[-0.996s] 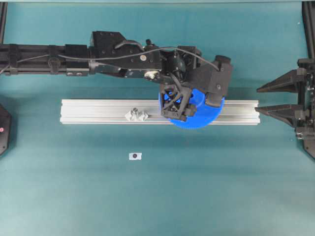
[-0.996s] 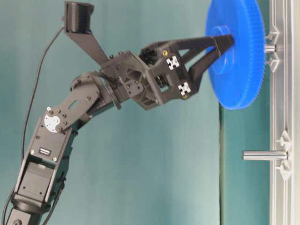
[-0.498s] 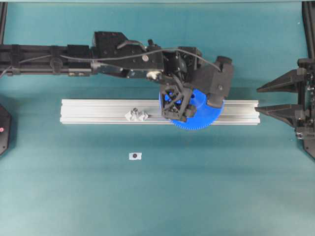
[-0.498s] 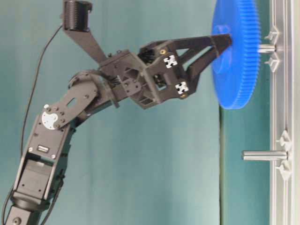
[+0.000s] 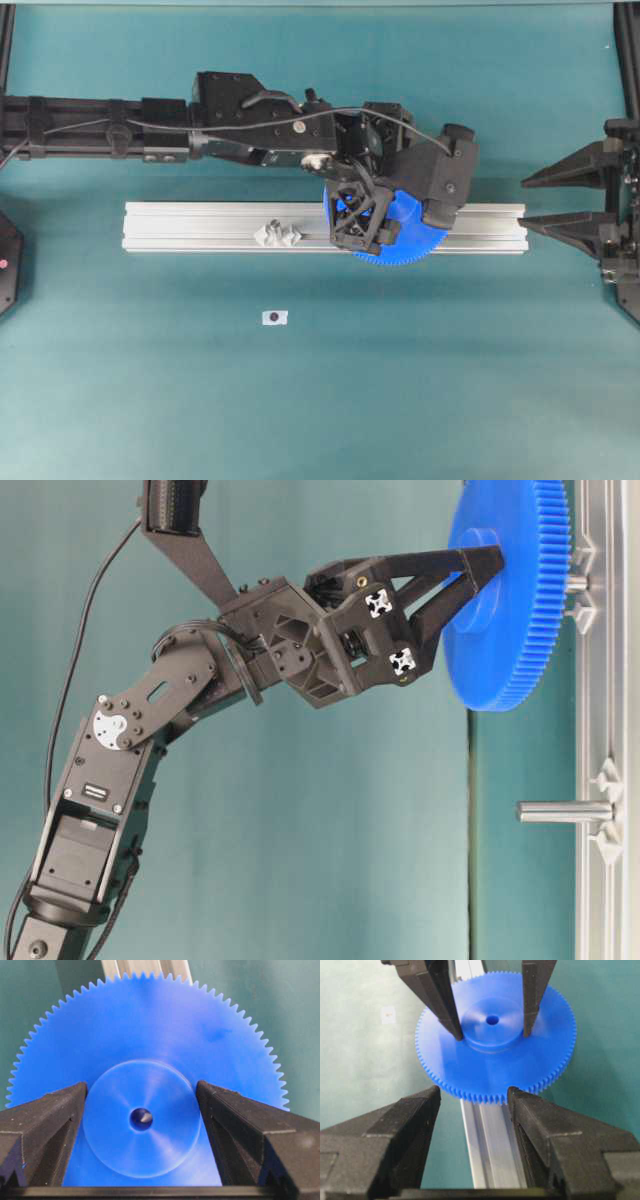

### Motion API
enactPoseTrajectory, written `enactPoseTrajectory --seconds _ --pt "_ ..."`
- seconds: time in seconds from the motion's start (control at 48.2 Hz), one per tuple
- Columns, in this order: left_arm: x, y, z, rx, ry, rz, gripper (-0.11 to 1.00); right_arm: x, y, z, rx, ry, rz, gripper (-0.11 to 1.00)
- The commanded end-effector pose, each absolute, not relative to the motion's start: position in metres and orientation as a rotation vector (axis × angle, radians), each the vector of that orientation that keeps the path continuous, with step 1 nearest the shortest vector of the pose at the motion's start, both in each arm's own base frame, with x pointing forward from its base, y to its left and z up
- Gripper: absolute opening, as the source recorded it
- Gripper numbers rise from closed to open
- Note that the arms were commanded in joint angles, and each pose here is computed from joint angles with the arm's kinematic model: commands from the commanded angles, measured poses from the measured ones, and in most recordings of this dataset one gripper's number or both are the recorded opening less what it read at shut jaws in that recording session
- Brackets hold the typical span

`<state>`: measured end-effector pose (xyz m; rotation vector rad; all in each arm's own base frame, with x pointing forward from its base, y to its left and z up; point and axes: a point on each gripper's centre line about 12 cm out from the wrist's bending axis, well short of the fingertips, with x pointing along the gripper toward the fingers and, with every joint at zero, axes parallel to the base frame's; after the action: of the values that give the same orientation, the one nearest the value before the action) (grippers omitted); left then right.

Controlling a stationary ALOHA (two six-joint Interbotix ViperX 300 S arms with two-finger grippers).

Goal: Insert the large gear onto the shaft.
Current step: 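Lower the gear down onto the shaft and open the left gripper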

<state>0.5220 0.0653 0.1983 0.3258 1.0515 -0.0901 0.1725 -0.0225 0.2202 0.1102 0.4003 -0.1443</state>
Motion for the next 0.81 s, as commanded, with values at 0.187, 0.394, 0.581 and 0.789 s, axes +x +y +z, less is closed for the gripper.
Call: enactPoseTrajectory --seconds 0.187,0.394,0.581,0.789 --pt "0.522 0.062 0.224 0.332 1.039 -0.089 0.9 0.175 -0.023 0.228 0.118 0.378 -0.144 0.62" --pt "0.526 0.063 0.233 0.333 1.014 -0.083 0.9 0.175 -0.023 0.228 0.119 0.378 -0.144 0.62" --pt "0.529 0.053 0.238 0.342 1.002 -0.096 0.91 0.175 -0.022 0.227 0.119 0.378 -0.142 0.62" --pt "0.529 0.05 0.24 0.333 1.0 -0.094 0.91 0.175 -0.023 0.227 0.119 0.375 -0.144 0.62"
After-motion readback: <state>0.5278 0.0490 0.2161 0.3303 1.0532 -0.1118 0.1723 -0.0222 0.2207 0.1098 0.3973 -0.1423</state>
